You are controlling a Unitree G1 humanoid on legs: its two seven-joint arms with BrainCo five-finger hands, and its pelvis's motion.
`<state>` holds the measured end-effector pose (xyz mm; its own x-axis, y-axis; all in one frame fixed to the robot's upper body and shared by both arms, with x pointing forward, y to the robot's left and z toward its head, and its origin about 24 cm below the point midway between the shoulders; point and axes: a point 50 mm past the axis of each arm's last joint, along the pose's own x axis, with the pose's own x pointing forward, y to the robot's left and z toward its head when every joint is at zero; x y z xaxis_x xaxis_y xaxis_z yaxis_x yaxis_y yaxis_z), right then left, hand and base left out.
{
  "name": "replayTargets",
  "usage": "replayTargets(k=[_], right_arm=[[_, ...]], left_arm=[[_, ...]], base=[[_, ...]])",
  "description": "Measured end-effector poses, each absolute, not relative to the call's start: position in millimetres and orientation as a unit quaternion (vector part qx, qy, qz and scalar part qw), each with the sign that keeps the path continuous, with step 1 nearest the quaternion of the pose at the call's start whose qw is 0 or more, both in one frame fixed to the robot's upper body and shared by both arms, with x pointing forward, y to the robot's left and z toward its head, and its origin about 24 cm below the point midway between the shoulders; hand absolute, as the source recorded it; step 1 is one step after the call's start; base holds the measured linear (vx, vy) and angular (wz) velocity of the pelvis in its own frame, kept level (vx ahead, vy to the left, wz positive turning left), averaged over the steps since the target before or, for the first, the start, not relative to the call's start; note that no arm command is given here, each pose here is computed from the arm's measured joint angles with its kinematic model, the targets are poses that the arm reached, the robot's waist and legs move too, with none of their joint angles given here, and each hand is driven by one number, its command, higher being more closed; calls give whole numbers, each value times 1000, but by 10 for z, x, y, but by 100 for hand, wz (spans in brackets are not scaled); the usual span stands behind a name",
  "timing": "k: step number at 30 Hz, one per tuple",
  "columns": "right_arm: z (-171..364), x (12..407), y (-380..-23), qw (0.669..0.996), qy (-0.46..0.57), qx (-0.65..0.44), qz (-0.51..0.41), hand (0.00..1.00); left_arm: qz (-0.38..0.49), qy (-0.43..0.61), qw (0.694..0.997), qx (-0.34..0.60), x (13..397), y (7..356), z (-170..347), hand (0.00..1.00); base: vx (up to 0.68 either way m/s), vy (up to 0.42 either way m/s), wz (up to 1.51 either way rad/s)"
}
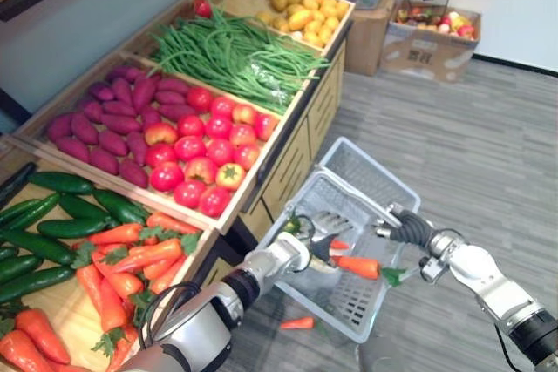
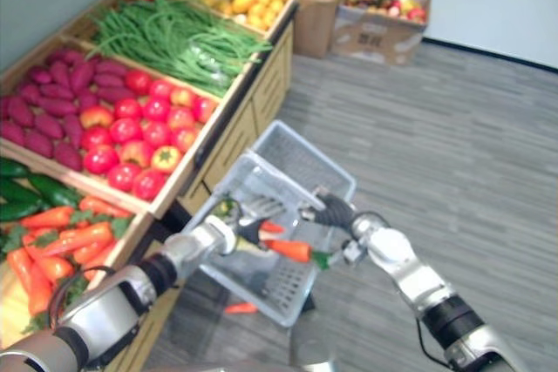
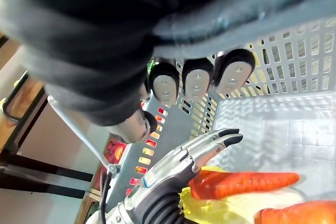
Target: Pick vegetable in the basket
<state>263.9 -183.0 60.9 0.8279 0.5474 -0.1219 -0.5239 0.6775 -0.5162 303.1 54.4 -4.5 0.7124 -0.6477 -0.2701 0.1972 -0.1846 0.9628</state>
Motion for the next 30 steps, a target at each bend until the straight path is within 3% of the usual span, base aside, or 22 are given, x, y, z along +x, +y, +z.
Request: replayTargets(k=[9,17,25,30], right_arm=[[490,2574,-1938,933,-1,-250,257,100],[104,2341,-2272,947,82,-251,181,100],[-276,2005,-2591,948,176,-242,107,100],[-488,1840,-2718,947,222,-227,49,100]], left_arm=[[-314,-228,640,664,3023,457,247,0],[-302,-307,655,621,2693,581,573,0],[-226,-387,717,534,2413,948,1162,0],[-104,-412,758,494,2279,1322,1476,0]], base=[[-14,9,20],[-24,-2,38],[-17,-22,42],[-37,-35,45]])
